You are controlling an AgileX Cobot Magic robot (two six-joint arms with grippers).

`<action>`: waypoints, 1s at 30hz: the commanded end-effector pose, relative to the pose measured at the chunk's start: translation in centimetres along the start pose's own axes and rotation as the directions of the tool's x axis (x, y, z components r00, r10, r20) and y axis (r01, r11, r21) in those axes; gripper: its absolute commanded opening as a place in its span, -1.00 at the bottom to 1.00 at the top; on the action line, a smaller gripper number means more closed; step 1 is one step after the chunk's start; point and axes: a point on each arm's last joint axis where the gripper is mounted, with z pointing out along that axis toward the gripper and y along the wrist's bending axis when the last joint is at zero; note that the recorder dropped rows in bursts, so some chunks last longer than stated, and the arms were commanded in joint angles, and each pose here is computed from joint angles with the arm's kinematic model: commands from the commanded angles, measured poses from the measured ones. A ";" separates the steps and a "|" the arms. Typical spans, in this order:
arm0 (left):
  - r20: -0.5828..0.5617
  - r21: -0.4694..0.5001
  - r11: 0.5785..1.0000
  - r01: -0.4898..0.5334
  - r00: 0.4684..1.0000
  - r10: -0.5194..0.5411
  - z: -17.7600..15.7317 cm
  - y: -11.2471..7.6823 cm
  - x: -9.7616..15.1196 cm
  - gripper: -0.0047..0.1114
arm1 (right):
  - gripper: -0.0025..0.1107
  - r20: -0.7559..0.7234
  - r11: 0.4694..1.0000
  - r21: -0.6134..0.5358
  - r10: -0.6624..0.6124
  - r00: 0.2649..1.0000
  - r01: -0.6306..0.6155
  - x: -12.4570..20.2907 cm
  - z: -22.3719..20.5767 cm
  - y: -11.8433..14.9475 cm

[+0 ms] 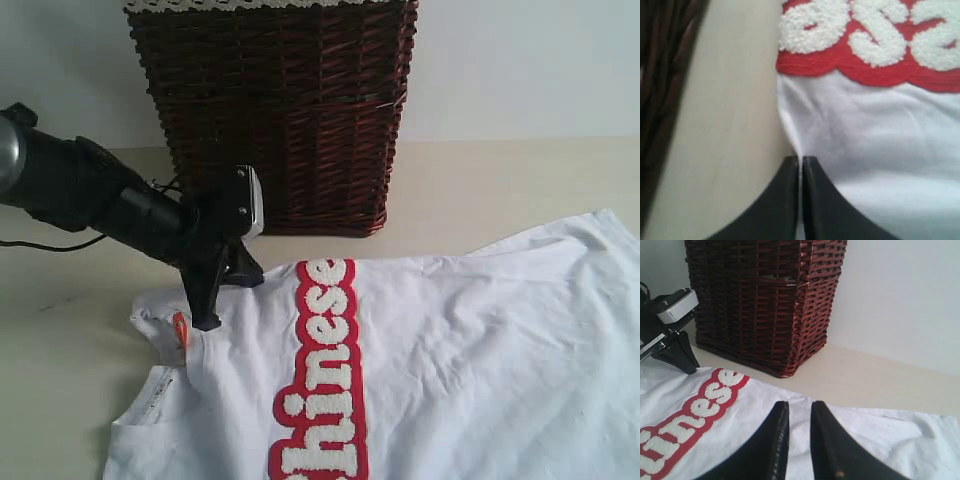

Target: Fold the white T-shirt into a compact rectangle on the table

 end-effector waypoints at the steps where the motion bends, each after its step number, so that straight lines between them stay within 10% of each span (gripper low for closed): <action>1: -0.009 -0.091 0.995 -0.030 1.000 0.029 -1.4 1.2 -1.0 -0.92 | -0.65 0.008 1.000 0.007 -0.004 1.000 0.004 0.1 0.0 0.0; 8: 0.127 -0.228 0.972 -0.046 0.989 0.077 -7.6 3.4 -6.0 -0.92 | -0.65 0.008 1.000 0.007 -0.004 1.000 0.004 0.1 0.0 0.0; 11: 0.266 0.125 0.992 -0.001 0.963 -0.033 -11.2 -0.3 -8.8 -0.92 | -0.65 0.008 1.000 0.007 -0.004 1.000 0.004 0.1 0.0 0.0; 13: 0.237 0.434 0.901 0.003 0.964 -0.118 -11.9 -3.4 -8.7 -0.92 | -0.65 0.008 1.000 0.007 -0.004 1.000 0.004 0.1 0.0 0.0; 18: -0.094 0.595 0.772 0.225 0.973 -0.211 -9.5 -8.8 -3.8 -0.91 | -0.65 0.006 1.000 0.005 -0.003 1.000 0.003 0.1 0.0 0.0; 21: -0.177 0.657 0.697 0.286 0.958 -0.227 -8.8 -12.0 -1.5 -0.48 | -0.65 0.005 1.000 0.004 -0.003 1.000 0.003 0.1 0.0 0.0; 25: -0.173 0.561 0.769 0.307 0.952 -0.253 -8.1 -11.6 -1.0 0.20 | -0.65 0.005 1.000 0.004 -0.003 1.000 0.003 0.1 0.0 0.0; 30: -0.038 0.357 0.910 0.209 0.977 -0.210 -9.5 -8.9 -3.0 0.26 | -0.65 0.005 1.000 0.004 -0.003 1.000 0.003 0.1 0.0 0.0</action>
